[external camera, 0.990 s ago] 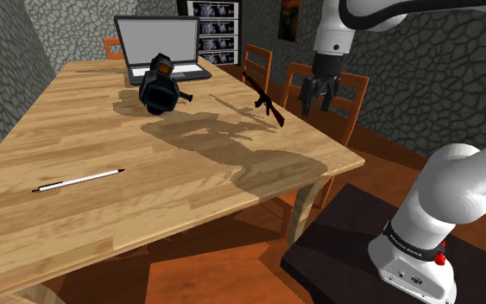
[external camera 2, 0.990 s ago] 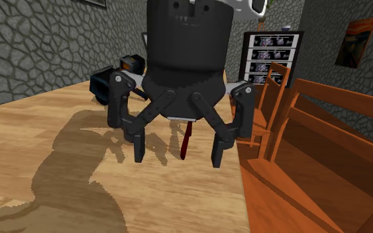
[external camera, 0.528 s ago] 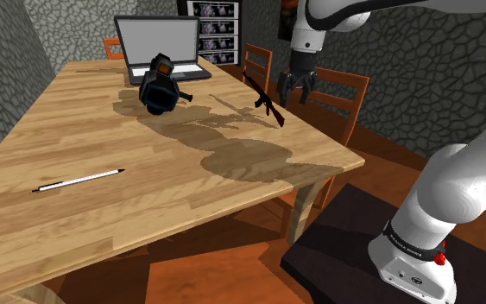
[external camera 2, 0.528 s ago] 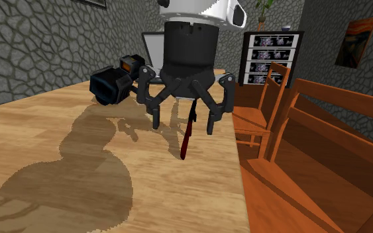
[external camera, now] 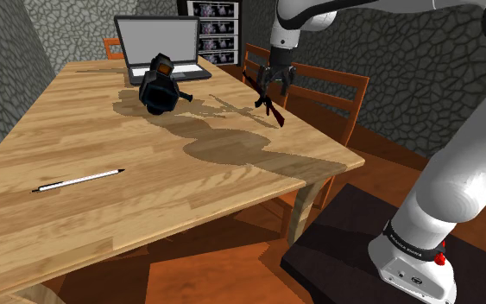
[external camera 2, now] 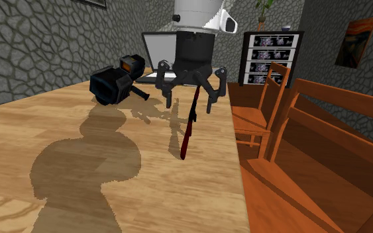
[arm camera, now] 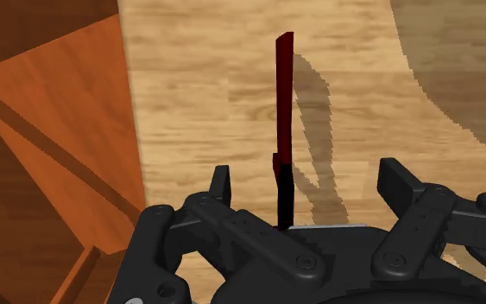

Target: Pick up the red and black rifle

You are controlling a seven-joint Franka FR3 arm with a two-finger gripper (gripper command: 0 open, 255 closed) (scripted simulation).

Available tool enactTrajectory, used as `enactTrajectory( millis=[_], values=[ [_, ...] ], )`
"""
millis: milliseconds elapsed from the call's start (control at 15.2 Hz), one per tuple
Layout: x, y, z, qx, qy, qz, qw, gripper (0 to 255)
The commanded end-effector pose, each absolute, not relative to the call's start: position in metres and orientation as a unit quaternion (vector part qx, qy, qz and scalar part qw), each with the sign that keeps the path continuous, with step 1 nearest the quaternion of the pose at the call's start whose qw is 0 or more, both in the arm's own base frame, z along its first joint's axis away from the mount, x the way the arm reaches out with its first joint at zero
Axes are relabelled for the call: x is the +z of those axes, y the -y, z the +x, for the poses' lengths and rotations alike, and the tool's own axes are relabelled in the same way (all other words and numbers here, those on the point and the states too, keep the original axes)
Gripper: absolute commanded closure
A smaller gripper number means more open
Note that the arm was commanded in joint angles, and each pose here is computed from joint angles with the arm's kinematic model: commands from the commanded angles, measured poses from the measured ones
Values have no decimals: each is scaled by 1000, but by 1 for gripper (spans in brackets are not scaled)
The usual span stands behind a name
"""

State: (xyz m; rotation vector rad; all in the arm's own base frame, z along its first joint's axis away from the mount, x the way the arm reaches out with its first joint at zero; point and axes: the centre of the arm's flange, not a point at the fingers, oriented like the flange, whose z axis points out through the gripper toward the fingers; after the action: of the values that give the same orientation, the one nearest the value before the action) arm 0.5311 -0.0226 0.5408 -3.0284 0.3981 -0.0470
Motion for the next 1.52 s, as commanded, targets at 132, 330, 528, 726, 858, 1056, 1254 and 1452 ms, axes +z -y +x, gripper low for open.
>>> enactTrajectory(
  millis=[132, 330, 528, 726, 858, 1056, 1254, 1452],
  values=[
    [541, 41, 581, -24, -147, -988, 43, 0],
    [530, 43, 589, -25, -149, -988, 42, 0],
    [515, 43, 589, -25, -149, -988, 42, 0],
    [501, 43, 589, -25, -149, -988, 42, 0],
    [501, 43, 589, -25, -149, -988, 42, 255],
    [501, 43, 589, -25, -149, -988, 42, 255],
    [501, 43, 589, -25, -149, -988, 42, 255],
    [501, 43, 589, -25, -149, -988, 42, 255]
  ],
)
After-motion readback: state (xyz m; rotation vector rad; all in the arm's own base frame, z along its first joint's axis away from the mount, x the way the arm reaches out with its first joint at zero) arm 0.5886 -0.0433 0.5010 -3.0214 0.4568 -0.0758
